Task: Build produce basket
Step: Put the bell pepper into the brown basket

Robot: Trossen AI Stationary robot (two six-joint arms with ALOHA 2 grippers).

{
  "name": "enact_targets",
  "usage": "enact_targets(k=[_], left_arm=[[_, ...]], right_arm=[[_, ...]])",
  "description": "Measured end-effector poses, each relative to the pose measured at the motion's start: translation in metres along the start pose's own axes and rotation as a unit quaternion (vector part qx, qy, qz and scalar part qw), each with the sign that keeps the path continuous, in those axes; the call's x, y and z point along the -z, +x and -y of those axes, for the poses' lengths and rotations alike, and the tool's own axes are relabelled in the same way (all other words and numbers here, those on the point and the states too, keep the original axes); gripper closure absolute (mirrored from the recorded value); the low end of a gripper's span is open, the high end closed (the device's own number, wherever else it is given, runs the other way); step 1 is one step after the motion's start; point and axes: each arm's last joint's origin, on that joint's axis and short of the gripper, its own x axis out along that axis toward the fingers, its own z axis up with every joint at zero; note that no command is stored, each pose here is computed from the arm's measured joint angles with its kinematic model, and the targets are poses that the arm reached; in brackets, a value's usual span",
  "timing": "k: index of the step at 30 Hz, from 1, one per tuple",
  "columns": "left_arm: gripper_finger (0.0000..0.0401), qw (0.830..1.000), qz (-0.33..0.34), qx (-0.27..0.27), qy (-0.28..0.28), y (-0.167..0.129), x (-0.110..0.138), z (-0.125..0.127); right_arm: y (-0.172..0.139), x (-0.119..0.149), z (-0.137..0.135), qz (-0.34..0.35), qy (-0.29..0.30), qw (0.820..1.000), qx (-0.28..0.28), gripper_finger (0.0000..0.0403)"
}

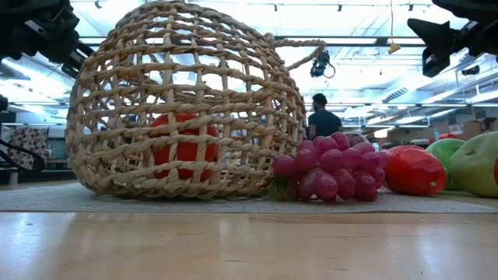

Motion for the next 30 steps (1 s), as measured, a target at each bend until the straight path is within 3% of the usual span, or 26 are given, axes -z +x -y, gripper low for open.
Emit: enact_targets(k=[2,4,7,9,12,18,22,25,30], left_arm=[[0.0280,1.000,0.001,0.000,0.002,0.000,0.000,0.000],[0.0280,1.000,0.001,0.000,-0.002,0.000,0.000,0.000],[0.0280,1.000,0.001,0.000,-0.002,0.000,0.000,0.000],[0.0280,1.000,0.001,0.000,-0.002,0.000,0.000,0.000],[0.0280,1.000,0.001,0.000,-0.002,0.000,0.000,0.000],[0.0280,1.000,0.001,0.000,-0.002,0.000,0.000,0.000],[0.0280,1.000,0.001,0.000,-0.002,0.000,0.000,0.000],[0.0280,1.000,0.001,0.000,-0.001,0.000,0.000,0.000],[0.0280,1.000,0.001,0.000,-0.002,0.000,0.000,0.000]], right_arm=[[0.000,-0.005,0.001,0.025,-0.004,0.999,0.026,0.0206],[-0.001,-0.010,0.005,0.052,-0.026,0.994,0.092,0.0206],[-0.002,-0.015,0.015,0.069,-0.057,0.972,0.217,0.0206],[-0.003,-0.016,0.019,0.066,-0.079,0.960,0.261,0.0206],[-0.001,-0.015,0.022,0.055,-0.098,0.959,0.261,0.0206],[-0.001,0.004,0.029,-0.040,-0.149,0.950,0.273,0.0206],[-0.001,0.005,0.028,-0.029,-0.083,0.962,0.257,0.0206],[0.000,0.005,0.027,-0.034,-0.100,0.968,0.229,0.0206],[-0.001,0.003,0.034,-0.012,-0.105,0.944,0.311,0.0206]])
